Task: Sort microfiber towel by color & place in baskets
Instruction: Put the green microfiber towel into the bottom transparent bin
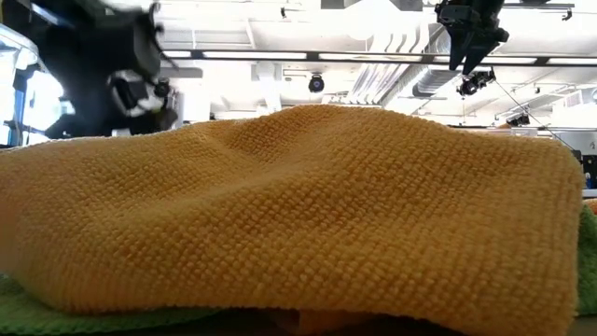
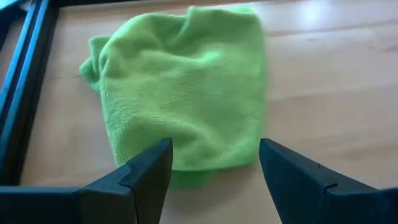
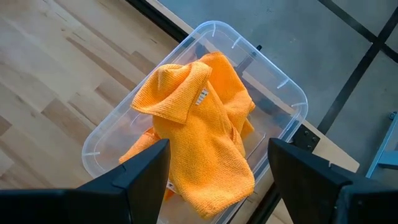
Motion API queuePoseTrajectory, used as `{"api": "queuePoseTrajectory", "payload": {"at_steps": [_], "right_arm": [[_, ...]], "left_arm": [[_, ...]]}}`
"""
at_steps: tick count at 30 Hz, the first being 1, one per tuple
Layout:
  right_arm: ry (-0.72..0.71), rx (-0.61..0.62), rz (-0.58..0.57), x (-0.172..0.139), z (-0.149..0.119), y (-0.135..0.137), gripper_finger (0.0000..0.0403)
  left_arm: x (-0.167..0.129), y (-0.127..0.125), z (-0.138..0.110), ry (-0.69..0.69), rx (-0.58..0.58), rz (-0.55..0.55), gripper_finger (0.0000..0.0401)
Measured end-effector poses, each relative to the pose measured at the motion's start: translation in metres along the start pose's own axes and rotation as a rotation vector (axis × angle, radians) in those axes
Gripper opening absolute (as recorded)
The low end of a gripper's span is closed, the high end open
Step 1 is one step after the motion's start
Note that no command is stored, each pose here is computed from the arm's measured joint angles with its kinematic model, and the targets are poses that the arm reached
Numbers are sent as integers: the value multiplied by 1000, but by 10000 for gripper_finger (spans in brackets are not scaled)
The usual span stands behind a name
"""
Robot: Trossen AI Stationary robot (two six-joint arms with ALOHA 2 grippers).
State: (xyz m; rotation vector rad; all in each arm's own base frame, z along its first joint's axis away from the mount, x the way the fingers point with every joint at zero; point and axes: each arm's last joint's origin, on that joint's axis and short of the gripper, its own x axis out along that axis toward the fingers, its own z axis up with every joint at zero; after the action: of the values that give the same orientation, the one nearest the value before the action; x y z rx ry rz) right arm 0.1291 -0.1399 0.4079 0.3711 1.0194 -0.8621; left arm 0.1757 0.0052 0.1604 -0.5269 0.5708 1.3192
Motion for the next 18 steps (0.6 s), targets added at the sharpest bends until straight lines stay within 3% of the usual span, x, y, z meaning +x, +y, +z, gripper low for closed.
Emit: {"api": "queuePoseTrajectory", "payload": {"at_steps": [10,18], "right_arm": [[-7,9,17,0,1,1,266],[-7,27,37,0,1,1,266]], "left_arm": [[50,27,-27,-41,-56,173,227],[74,20,-34,64,-12,86,215]]}}
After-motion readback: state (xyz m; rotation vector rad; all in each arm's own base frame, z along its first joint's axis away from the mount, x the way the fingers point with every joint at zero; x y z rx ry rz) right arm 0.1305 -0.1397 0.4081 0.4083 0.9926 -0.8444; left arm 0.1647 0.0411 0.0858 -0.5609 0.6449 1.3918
